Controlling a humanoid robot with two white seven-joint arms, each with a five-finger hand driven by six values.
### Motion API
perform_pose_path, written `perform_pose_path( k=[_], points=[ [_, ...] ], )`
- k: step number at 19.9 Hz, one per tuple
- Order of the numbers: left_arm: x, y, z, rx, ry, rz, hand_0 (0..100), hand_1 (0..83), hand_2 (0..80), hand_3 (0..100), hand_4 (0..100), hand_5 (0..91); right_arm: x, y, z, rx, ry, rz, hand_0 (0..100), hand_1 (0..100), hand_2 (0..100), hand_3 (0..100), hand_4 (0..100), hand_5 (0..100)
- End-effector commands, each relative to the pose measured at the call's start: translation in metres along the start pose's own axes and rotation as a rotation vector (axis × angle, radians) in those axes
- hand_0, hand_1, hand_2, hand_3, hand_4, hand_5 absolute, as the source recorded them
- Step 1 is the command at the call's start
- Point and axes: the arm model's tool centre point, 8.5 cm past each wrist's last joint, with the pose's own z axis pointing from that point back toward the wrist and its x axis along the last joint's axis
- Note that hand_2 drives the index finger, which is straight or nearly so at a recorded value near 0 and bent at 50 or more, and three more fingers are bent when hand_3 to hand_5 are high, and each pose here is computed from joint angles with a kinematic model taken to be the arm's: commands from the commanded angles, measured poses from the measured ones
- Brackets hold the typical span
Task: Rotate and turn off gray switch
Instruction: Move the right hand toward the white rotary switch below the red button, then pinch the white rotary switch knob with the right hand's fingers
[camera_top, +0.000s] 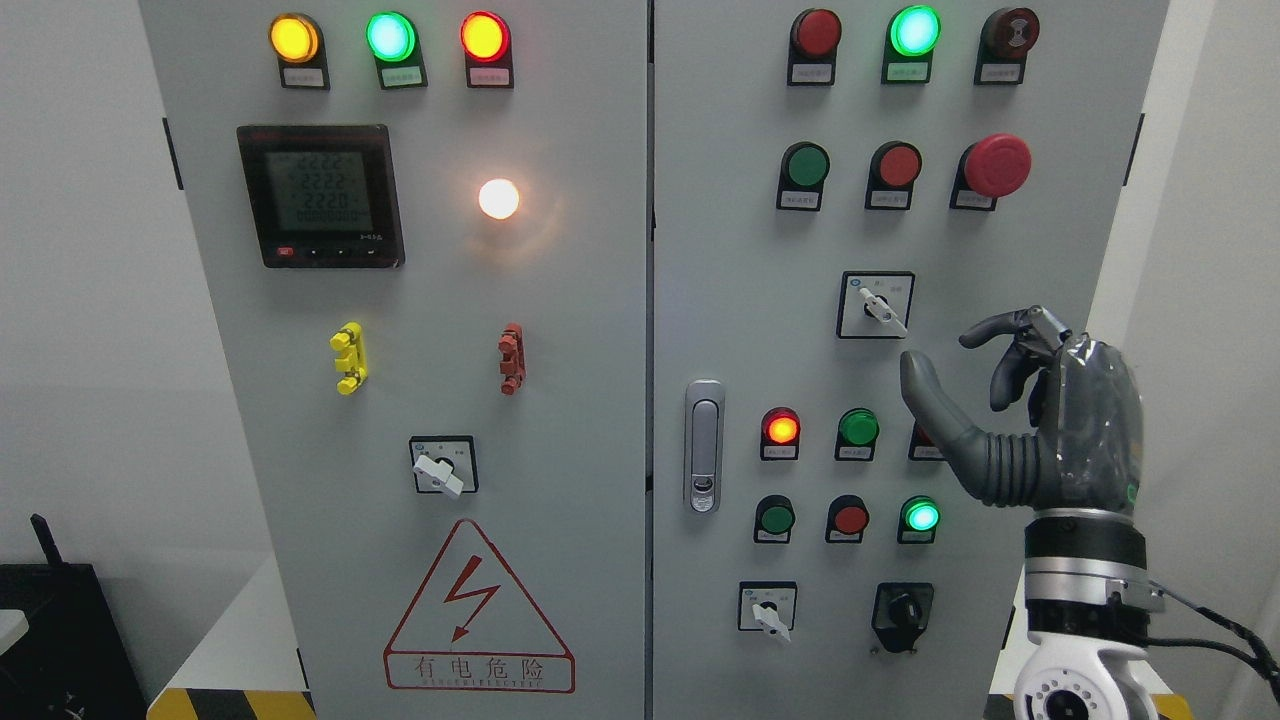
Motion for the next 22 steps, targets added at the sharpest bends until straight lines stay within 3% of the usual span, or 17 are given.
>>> perform_pose_path(
  k=[1, 22],
  points=[
    [0.015, 0.000, -0.001, 0.001, -0.034, 0.029, 12, 38.9, 0.0, 0, 0, 0.0, 0.007, 0.016, -0.007, 0.035, -0.013, -0.010, 6, 46, 55, 99, 95, 100],
    [0.015, 0.000, -0.001, 0.001, -0.034, 0.029, 12, 38.9, 0.0, 0, 0, 0.0, 0.002, 0.020, -0.023, 0.046, 0.023, 0.008, 8, 48, 55, 98, 95, 100]
  ],
)
